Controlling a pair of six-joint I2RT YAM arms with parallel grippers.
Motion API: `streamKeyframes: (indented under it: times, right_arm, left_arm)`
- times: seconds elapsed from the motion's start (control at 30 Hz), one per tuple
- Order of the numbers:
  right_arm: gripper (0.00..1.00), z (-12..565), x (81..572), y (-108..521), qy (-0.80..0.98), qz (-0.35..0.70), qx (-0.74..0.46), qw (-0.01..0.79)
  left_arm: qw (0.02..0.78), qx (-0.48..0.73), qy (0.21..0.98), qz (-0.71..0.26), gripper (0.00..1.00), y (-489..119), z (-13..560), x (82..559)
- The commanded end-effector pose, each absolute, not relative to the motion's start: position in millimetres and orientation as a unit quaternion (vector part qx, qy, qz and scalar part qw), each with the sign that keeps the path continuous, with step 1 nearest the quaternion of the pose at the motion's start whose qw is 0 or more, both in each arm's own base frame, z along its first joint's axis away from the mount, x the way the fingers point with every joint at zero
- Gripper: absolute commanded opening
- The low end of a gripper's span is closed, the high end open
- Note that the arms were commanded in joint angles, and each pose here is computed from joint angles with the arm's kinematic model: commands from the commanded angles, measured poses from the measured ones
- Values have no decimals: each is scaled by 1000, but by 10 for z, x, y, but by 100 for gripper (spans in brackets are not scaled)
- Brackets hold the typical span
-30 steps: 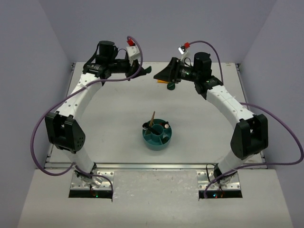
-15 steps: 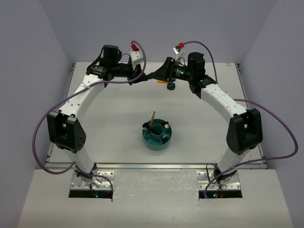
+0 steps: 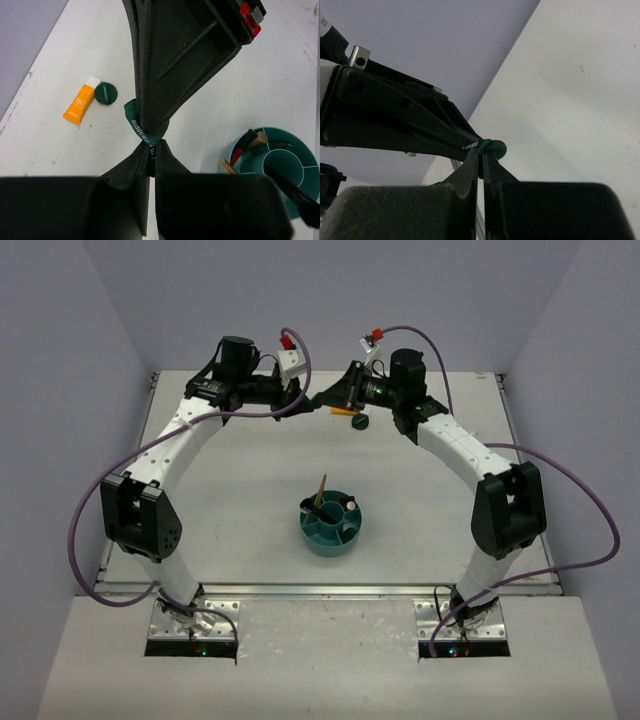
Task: Organize the makeup
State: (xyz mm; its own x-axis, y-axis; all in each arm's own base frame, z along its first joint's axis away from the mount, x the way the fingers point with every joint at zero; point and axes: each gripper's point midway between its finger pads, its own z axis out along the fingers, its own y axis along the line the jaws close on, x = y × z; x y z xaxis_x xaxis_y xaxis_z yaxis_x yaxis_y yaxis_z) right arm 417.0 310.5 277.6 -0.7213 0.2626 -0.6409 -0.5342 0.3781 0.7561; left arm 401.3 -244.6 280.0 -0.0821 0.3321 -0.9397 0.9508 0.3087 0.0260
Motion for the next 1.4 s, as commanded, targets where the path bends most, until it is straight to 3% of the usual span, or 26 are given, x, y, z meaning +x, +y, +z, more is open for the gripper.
streamKeyframes:
  times: [0.0, 0.07, 0.1, 0.17, 0.33, 0.5, 0.6, 1.37]
  right_arm:
    - [0, 3073, 4195, 2958, 741, 503, -111, 431]
    - [0, 3012, 4116, 2781, 773, 444, -120, 437]
    - [0, 2851, 4010, 2680, 804, 415, -116, 411]
    - [0, 2883, 3912, 2474, 823, 360, -125, 422]
    - [0, 2464, 3158, 2035, 905, 278, -114, 301]
    - [0, 2115, 2456, 2060, 926, 320, -92, 176]
    - [0, 1944, 2254, 2145, 929, 332, -84, 142]
    - [0, 1156, 2349, 2303, 948, 283, -80, 120]
  left_arm:
    - [487, 486, 649, -325, 66, -2477, 2970, 3968]
    - [488, 459, 676, -307, 99, -2416, 2930, 4072]
    - [489, 448, 687, -298, 100, -2376, 2900, 4124]
    - [497, 415, 713, -269, 100, -2257, 2865, 4269]
    - [511, 344, 765, -188, 100, -1840, 2733, 4623]
    - [507, 320, 787, -149, 100, -1630, 2579, 4749]
    - [503, 318, 789, -154, 100, -1646, 2529, 4761]
    - [493, 315, 797, -150, 100, -1606, 2414, 4692]
